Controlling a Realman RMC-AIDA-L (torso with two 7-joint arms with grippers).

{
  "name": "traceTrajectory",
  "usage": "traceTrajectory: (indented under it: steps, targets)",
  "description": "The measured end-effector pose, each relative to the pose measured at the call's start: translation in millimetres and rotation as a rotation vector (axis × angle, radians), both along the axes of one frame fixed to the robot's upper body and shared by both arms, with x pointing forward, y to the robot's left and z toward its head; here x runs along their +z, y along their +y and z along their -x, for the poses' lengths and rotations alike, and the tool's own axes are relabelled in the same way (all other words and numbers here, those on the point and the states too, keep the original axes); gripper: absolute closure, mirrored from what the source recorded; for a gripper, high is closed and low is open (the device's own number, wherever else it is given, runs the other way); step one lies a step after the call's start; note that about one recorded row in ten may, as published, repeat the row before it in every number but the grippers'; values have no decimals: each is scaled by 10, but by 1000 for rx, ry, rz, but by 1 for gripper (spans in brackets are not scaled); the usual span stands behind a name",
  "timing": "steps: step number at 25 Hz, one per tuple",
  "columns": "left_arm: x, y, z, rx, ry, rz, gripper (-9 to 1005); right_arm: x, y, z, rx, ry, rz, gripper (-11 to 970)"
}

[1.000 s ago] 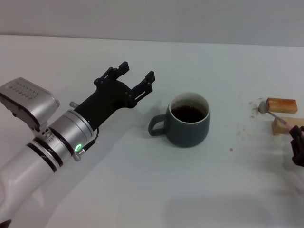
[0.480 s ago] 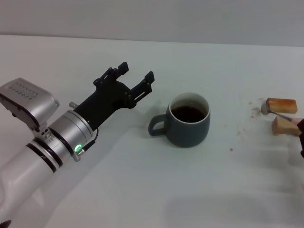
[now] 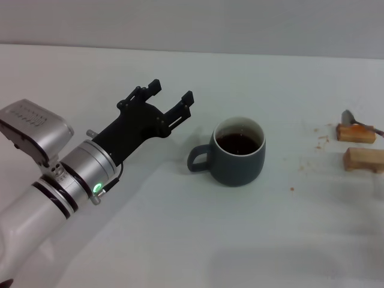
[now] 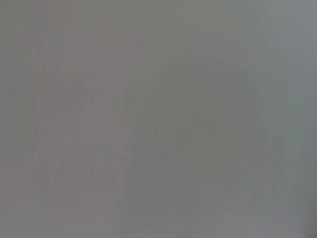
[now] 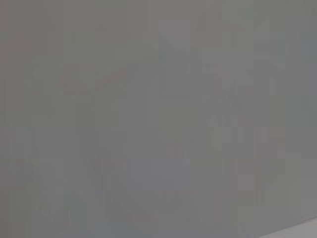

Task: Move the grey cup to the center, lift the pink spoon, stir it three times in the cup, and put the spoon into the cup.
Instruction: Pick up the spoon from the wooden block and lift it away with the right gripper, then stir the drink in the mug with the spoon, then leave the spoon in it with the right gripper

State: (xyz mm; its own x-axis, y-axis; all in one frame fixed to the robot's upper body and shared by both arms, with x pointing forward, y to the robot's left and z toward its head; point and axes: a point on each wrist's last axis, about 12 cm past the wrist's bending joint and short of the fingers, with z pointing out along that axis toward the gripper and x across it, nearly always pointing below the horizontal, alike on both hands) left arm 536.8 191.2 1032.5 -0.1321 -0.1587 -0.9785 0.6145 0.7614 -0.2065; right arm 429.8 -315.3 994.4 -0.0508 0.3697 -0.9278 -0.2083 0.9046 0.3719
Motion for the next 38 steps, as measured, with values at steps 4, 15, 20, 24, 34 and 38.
traceTrajectory:
  steps: [4,15,20,24,34,38]
  targets:
    - [-6,14,6,5,2,0,183,22,-29,-25,16,-6,-1,858]
    - [10,22,-7,14,-2,10,183,400,-341,-259,242,-55,-33,857]
    - [27,57,-21,25,7,38,183,857,-629,-405,369,-81,-38,857]
    - [27,95,2,31,2,51,183,1253,-785,-583,452,-51,-17,858]
    - [33,247,116,60,-46,95,183,2264,-741,-1214,713,50,123,858]
    - [32,366,212,88,-76,125,183,2534,-561,-1454,810,140,174,858]
